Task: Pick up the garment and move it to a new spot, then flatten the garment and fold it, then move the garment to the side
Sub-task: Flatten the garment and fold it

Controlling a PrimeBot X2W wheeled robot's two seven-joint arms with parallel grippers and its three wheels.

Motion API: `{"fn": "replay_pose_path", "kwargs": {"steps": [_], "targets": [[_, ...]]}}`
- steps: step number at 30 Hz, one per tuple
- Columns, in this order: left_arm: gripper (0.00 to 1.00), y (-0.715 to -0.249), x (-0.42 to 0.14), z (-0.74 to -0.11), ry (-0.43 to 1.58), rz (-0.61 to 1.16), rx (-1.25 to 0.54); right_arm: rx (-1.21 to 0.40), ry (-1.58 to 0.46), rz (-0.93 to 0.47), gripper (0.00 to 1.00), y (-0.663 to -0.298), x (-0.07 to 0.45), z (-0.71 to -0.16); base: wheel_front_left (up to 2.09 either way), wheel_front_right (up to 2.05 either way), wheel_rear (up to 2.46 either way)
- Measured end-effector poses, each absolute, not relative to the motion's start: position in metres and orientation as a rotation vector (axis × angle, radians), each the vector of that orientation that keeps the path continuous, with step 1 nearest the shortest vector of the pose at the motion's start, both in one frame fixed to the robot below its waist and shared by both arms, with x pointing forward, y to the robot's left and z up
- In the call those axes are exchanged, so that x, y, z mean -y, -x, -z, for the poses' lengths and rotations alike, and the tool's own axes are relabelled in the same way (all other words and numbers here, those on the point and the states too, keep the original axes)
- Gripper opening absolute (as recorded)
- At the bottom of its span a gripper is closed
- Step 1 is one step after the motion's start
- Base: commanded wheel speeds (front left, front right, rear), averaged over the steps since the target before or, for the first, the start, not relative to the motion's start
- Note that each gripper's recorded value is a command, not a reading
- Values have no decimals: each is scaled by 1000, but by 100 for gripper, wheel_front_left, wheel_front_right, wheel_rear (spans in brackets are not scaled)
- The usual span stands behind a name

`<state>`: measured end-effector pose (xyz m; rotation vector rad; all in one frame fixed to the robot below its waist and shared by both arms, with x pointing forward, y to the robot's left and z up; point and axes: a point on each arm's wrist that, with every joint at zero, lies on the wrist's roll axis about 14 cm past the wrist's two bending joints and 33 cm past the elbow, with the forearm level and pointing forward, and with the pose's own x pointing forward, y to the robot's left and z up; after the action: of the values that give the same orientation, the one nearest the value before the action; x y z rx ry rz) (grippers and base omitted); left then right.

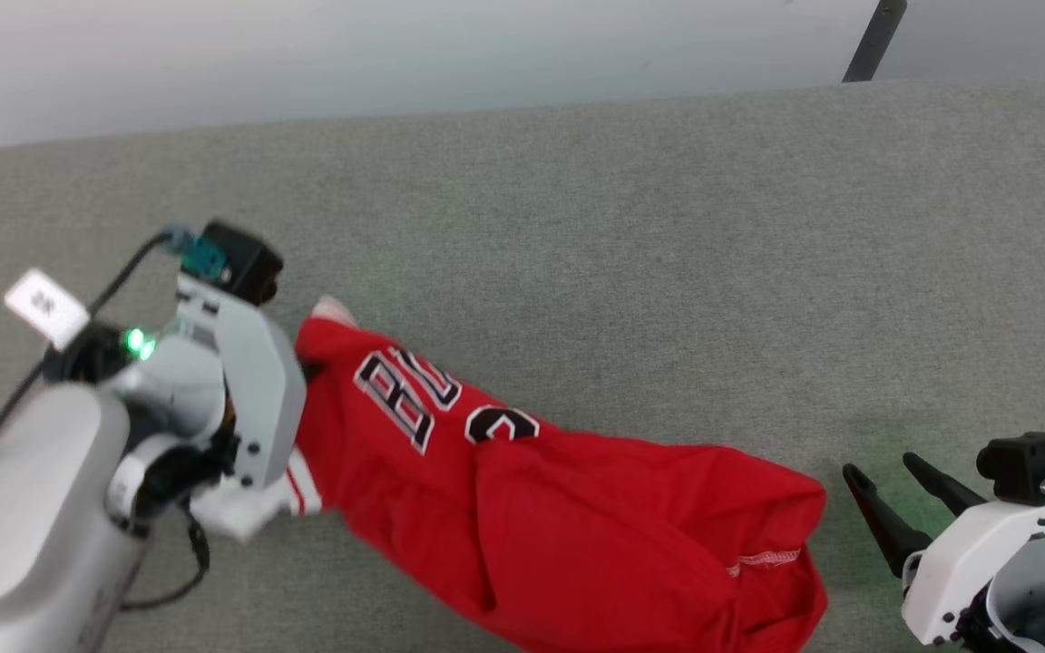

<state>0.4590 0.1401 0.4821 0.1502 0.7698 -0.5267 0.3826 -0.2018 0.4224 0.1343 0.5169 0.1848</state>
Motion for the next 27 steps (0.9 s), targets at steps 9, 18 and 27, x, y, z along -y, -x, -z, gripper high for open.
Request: {"fn": "replay_pose_path", "kwargs": {"steps": [9, 18, 27], "targets": [[0, -490, -80, -544, -257, 698, -520, -503, -139, -180, 100, -385, 202, -425, 0, 0, 0], [0, -507, -17, -585, -299, 868, -334, -511, -148, -127, 100, -377, 217, -418, 0, 0, 0], [0, -517, 9, -546, -312, 939, -406, -521, -159, -88, 100, -372, 227, -412, 0, 0, 0]]}}
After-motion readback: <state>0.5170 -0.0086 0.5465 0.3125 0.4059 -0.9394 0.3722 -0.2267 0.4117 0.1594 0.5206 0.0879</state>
